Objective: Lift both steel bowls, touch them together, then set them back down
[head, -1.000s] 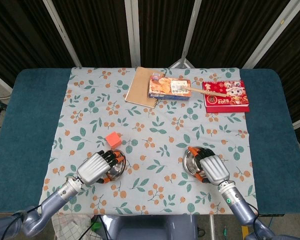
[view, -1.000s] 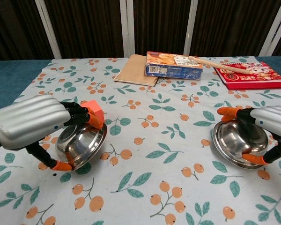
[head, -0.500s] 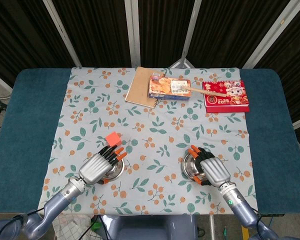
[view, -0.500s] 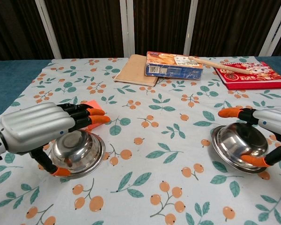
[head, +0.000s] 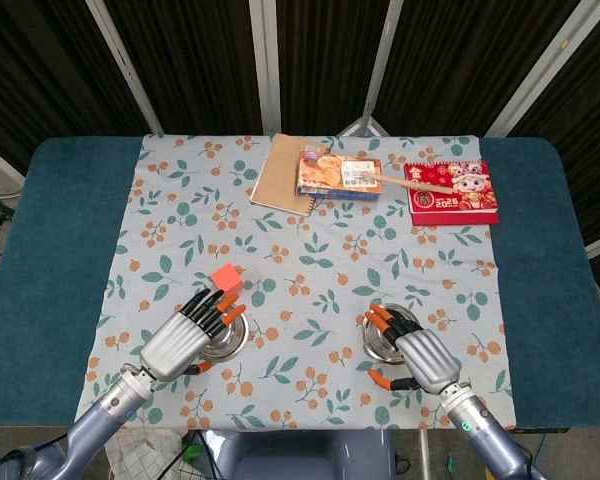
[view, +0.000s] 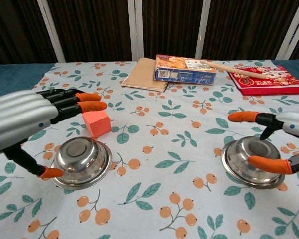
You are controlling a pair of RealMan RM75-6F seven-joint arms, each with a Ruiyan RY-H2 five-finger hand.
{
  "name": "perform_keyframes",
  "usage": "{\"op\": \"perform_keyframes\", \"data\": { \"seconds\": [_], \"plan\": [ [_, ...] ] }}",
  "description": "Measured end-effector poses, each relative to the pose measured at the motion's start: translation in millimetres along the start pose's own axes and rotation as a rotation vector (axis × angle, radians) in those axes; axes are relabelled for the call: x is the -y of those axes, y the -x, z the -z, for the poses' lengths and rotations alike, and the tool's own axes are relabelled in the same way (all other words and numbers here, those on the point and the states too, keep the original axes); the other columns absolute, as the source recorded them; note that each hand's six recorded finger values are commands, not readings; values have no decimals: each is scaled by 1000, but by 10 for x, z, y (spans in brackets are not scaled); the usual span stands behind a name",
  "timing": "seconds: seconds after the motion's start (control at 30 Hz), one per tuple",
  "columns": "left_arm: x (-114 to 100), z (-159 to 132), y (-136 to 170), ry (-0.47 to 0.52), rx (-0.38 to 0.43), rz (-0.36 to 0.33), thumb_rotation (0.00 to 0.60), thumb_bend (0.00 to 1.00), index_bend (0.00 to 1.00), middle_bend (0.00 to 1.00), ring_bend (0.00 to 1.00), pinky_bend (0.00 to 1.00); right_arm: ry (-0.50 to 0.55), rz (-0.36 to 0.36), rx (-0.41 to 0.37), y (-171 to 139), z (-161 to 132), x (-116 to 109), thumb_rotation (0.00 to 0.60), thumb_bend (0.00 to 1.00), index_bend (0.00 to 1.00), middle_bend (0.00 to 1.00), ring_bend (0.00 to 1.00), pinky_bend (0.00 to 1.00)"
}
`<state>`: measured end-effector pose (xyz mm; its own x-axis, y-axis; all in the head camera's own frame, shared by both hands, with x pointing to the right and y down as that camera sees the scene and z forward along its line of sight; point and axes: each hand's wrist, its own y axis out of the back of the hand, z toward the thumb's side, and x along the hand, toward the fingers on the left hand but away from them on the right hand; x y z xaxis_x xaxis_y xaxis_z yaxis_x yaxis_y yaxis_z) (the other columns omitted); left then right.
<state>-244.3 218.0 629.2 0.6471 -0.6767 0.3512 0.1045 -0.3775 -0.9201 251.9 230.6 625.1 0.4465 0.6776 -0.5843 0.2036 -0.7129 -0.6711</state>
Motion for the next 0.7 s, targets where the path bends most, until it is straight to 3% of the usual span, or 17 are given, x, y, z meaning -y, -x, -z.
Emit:
{"op": "perform_keyframes", "data": {
  "seconds": [0.13, 0.33, 0.53, 0.7],
  "plan": [
    [-85, 187, 369, -6, -95, -22, 535, 72, 0, 0, 0, 96, -25, 87, 17, -241, 48, -188, 366, 390, 0, 0, 0, 44],
    [23, 441, 1185, -18, -338, 67, 566, 72, 0, 0, 0, 95, -181, 203, 174, -923, 446, -453, 508, 389, 0, 0, 0, 0],
    [1, 657, 1899, 5, -537, 101, 588, 78, 0, 0, 0, 95, -328, 287, 411, -1764, 936, -520, 524, 390, 0, 0, 0, 0],
    [-84, 793, 2171, 78, -607, 70, 588, 80, 0, 0, 0, 95, -354, 373, 520, -2265, 1061, -672, 523, 390, 0, 0, 0, 0]
  ]
}}
